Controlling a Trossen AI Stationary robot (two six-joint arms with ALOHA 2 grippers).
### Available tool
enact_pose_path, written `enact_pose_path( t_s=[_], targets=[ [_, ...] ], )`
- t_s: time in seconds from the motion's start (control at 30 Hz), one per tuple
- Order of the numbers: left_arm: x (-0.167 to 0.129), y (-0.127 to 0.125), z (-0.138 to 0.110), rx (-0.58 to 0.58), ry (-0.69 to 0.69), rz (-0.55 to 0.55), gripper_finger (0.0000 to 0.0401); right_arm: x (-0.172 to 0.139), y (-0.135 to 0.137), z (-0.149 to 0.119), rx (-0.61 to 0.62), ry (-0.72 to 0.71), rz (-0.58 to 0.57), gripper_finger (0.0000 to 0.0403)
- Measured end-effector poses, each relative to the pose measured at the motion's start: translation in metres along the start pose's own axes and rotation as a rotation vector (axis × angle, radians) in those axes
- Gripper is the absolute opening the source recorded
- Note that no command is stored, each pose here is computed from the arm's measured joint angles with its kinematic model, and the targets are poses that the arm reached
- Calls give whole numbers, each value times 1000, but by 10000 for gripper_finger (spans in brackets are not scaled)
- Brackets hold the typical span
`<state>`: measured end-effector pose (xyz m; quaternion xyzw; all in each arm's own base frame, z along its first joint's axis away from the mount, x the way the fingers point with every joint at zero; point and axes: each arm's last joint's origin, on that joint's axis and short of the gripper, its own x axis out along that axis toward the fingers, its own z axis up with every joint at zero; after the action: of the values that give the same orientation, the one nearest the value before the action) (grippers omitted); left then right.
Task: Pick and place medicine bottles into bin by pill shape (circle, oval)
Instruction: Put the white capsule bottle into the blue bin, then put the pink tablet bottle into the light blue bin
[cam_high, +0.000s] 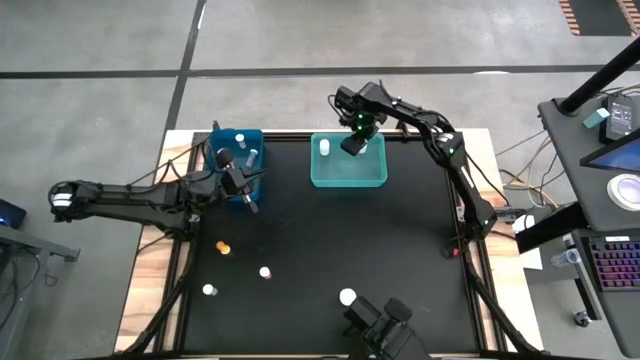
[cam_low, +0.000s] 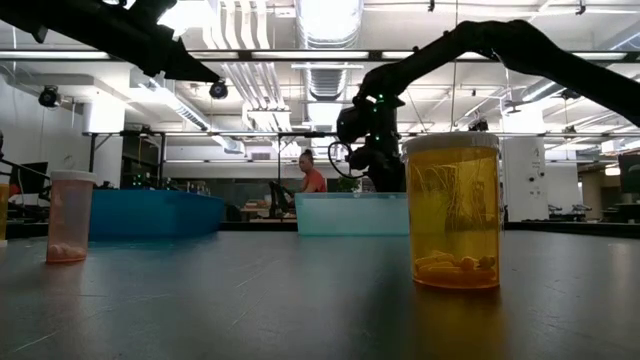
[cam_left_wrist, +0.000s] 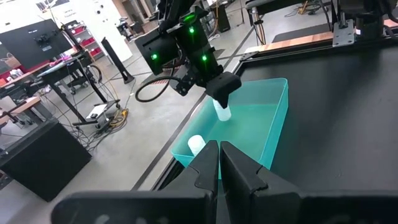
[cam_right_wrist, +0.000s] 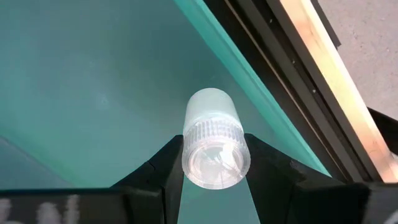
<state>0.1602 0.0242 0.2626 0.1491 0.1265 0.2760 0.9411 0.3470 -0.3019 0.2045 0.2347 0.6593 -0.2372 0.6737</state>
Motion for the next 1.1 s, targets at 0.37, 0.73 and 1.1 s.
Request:
enact_pose_path(
  t_s=[0.37, 0.73, 1.1],
  targets=[
    [0, 0, -1, 3, 5, -1, 0, 0, 0, 0, 10, -3, 0, 194],
    [0, -1, -2, 10, 18, -5, 0, -12, -2, -4, 52, -21, -5, 237],
    [3, -3, -4, -60, 36, -11, 0, -67, 24, -20, 42, -148, 3, 224]
  ],
)
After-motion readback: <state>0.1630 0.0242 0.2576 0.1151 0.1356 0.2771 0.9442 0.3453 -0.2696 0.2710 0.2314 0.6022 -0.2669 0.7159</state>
